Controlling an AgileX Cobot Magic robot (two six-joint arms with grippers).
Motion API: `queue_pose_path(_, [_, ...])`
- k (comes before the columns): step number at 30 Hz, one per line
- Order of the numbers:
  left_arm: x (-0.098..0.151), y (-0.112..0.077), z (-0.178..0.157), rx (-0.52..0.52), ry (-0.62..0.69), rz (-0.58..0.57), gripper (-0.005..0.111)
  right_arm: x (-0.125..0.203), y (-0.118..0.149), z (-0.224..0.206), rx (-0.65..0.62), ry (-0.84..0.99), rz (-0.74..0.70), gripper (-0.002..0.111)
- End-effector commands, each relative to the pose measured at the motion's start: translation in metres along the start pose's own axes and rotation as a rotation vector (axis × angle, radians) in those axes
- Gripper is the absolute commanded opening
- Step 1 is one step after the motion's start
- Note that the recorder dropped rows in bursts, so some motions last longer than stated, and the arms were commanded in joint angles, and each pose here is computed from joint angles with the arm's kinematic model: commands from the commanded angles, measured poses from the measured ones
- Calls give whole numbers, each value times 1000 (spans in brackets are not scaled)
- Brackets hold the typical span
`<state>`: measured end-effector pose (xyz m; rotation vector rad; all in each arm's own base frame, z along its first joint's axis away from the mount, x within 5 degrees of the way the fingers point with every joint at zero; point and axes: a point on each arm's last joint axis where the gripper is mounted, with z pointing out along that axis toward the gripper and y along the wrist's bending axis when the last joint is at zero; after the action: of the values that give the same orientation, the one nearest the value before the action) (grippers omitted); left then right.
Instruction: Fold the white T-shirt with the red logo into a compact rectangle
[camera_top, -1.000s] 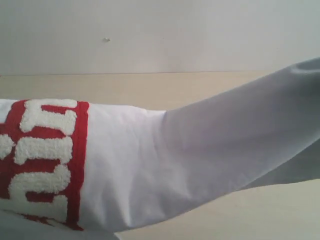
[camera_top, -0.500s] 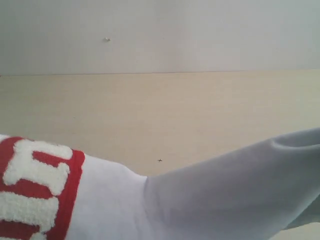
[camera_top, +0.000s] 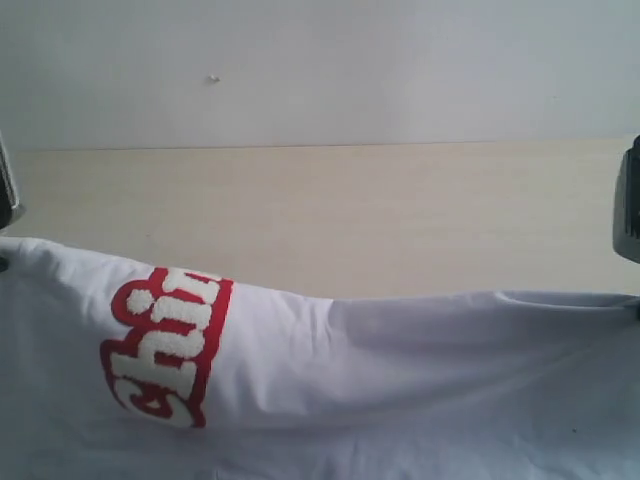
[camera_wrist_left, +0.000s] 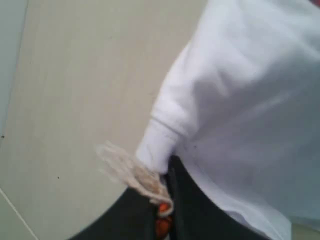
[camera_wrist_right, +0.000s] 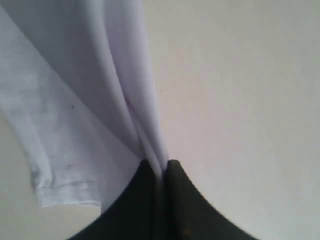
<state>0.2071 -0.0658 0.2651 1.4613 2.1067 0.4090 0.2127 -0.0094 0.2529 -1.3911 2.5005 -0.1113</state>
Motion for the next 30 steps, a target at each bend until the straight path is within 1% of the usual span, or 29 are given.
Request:
queue_pose_path(1, [-1, 15, 45, -34, -24, -41, 0, -5, -24, 30, 81, 11, -14, 0])
queue_pose_path(3, [1, 19, 66, -29, -23, -71, 0, -8, -32, 44, 101, 4, 3, 0])
queue_pose_path(7, [7, 19, 105, -7, -19, -91, 0, -10, -44, 74, 112, 4, 8, 0])
queue_pose_path(10, [10, 19, 125, -4, -29, -103, 0, -11, -51, 92, 135, 3, 32, 0])
queue_pose_path(13, [10, 21, 138, -32, -69, -114, 0, -13, -59, 102, 192, -16, 61, 0])
queue_pose_path(17, [14, 30, 149, -102, -136, -160, 0, -15, -67, 109, 263, -41, 58, 0])
queue_pose_path(21, [26, 33, 161, -108, -124, -218, 0, -18, -74, 117, 317, -74, 56, 0])
queue_pose_path(25, [34, 31, 171, -92, -101, -236, 0, -17, -74, 129, 303, -67, 57, 1])
queue_pose_path(27, [35, 29, 176, -89, -103, -238, 0, -16, -74, 135, 287, -57, 58, 5])
queue_pose_path(30, [35, 28, 182, -98, -124, -256, 0, -16, -75, 139, 294, -61, 49, 18])
